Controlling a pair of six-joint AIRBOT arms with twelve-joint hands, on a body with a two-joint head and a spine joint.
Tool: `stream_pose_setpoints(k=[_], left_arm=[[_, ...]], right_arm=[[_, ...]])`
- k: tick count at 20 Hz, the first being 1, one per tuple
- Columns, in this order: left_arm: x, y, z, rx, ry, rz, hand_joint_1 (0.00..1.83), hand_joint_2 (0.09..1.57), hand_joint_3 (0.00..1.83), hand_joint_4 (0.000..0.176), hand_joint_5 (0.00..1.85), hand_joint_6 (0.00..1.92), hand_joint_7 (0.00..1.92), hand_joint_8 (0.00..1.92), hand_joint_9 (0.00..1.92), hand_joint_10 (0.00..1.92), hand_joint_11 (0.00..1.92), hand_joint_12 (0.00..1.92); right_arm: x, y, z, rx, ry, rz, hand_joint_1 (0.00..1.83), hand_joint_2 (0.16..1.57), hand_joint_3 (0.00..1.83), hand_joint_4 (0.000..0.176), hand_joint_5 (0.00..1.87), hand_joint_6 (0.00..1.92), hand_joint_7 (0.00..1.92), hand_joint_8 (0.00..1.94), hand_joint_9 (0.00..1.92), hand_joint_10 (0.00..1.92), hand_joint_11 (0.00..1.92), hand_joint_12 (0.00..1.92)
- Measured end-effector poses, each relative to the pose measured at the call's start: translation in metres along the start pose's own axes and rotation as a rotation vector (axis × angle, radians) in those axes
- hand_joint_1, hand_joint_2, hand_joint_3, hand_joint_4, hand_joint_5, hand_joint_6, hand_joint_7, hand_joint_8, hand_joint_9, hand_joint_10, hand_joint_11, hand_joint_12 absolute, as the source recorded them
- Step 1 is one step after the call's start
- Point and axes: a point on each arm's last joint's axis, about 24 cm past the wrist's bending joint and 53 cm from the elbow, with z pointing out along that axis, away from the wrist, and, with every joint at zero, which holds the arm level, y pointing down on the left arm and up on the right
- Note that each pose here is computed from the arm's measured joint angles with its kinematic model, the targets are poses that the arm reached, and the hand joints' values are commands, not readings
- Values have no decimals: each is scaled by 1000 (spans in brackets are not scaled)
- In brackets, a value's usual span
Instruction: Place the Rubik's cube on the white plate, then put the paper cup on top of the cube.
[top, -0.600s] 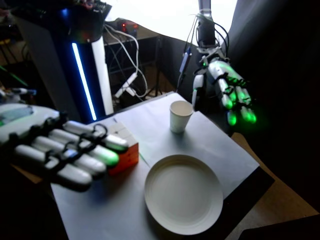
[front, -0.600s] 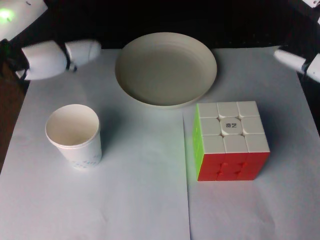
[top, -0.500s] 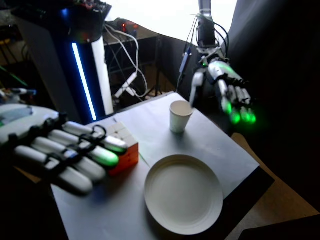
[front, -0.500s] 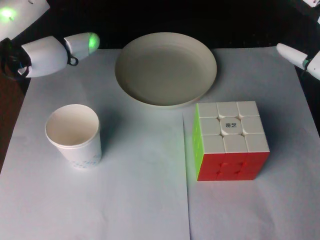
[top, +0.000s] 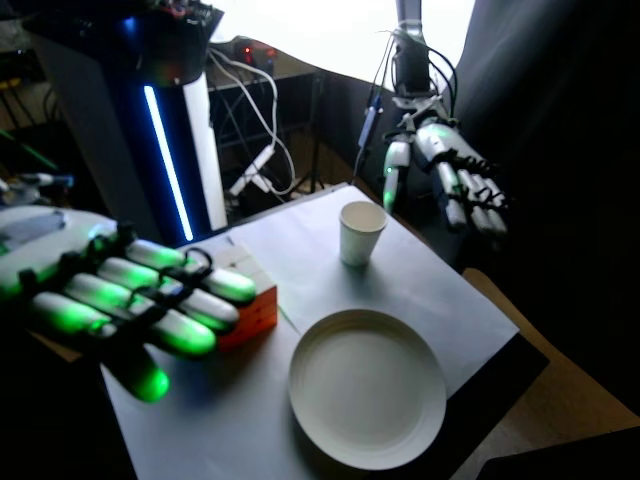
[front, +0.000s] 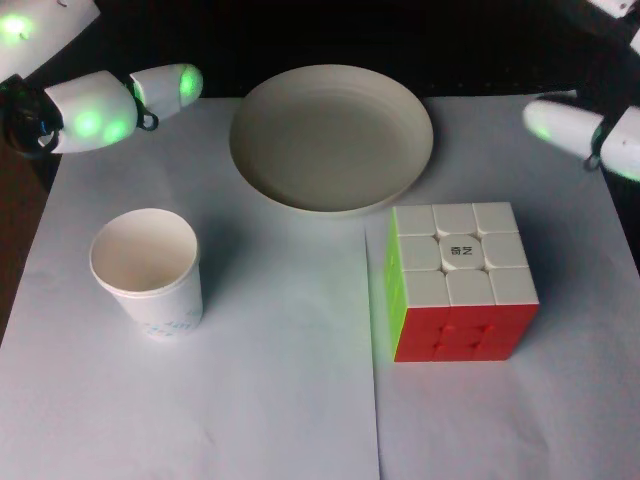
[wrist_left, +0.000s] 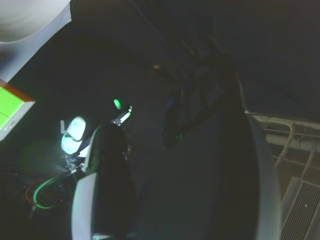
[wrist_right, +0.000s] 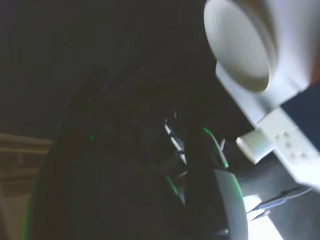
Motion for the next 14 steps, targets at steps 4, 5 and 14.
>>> stream_pose_setpoints(k=[4, 5, 14], left_arm=[[-3, 3, 0, -10, -8, -4, 312, 1384, 3, 79, 82, 2, 28, 3, 8, 3, 0, 552], [-4, 5, 0, -17, -14, -11, 323, 1371, 0, 88, 92, 1, 36, 0, 14, 2, 0, 537], [-7, 6, 0, -22, -23, -17, 343, 1384, 0, 73, 102, 1, 51, 1, 25, 3, 0, 492]], right_arm=[[20, 2, -11, -38, 70, 153, 502, 1044, 0, 42, 0, 0, 0, 0, 0, 0, 0, 0], [23, 0, -14, -38, 80, 189, 504, 994, 0, 63, 0, 0, 0, 0, 0, 0, 5, 2], [79, 24, -23, -98, 202, 332, 646, 966, 0, 0, 0, 0, 0, 0, 0, 0, 0, 0]])
